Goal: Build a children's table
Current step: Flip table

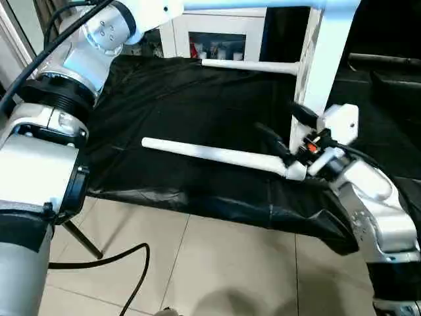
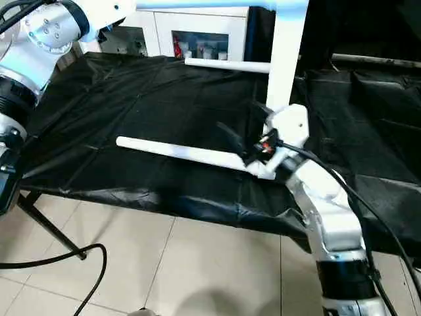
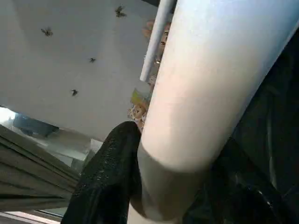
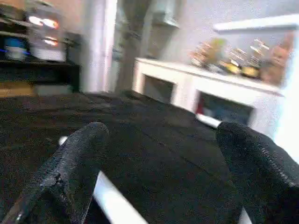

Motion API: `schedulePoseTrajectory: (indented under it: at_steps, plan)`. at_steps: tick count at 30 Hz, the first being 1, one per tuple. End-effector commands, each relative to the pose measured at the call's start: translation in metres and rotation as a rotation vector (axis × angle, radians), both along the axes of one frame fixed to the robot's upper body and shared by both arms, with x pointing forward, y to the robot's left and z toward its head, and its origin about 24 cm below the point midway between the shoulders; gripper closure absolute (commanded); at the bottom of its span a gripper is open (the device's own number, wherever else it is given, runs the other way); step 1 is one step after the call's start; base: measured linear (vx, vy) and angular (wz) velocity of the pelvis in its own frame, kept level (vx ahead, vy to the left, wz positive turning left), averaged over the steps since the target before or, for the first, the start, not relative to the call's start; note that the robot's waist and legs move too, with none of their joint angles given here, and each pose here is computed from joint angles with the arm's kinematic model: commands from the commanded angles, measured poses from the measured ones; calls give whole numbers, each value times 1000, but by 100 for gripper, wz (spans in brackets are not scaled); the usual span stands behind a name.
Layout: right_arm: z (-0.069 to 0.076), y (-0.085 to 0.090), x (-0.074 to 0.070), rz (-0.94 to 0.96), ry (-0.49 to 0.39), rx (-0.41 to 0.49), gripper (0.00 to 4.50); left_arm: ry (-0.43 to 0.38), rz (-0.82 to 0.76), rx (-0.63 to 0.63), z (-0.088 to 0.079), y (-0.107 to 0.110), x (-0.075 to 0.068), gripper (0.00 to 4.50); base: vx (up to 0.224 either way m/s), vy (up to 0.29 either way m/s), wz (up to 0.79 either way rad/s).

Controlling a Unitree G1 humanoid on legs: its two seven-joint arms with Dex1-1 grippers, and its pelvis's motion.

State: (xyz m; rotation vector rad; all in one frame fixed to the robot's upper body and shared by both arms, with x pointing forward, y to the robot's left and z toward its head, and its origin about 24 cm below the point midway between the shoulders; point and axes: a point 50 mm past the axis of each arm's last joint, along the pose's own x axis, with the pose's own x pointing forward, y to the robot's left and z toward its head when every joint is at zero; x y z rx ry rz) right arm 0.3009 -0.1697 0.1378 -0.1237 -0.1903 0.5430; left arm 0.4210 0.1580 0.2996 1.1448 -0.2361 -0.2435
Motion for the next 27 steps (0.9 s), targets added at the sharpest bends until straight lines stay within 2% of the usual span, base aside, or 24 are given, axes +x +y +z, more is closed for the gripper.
schedulePoseTrajectory:
  at_steps: [1,5,12,19,20,22,24,25,27]
  plan:
    - [-3,-6,1,-62,-2,8,43,161,42,-354,-27,16,5,267,0,0,0]
    - [3,-7,0,-60,-19,55,43,201,63,-453,-29,18,6,266,0,0,0]
    - [9,-7,-1,-67,-41,64,43,252,93,-593,-34,20,7,264,0,0,0]
    - [8,-6,-3,-49,-30,103,43,221,73,-691,-30,22,6,264,0,0,0]
    - [-2,-4,-6,-48,19,140,43,218,67,-711,-32,20,6,264,0,0,0]
    - [-10,-4,-7,-60,55,173,16,217,65,-717,-34,19,5,264,0,0,0]
    - [-28,-8,-8,-129,131,253,9,223,63,-708,-39,18,5,264,0,0,0]
    - [-29,-8,-8,-131,134,256,5,224,63,-708,-39,18,5,264,0,0,0]
    - [-48,-14,-7,-222,209,342,0,225,62,-699,-41,18,4,264,0,0,0]
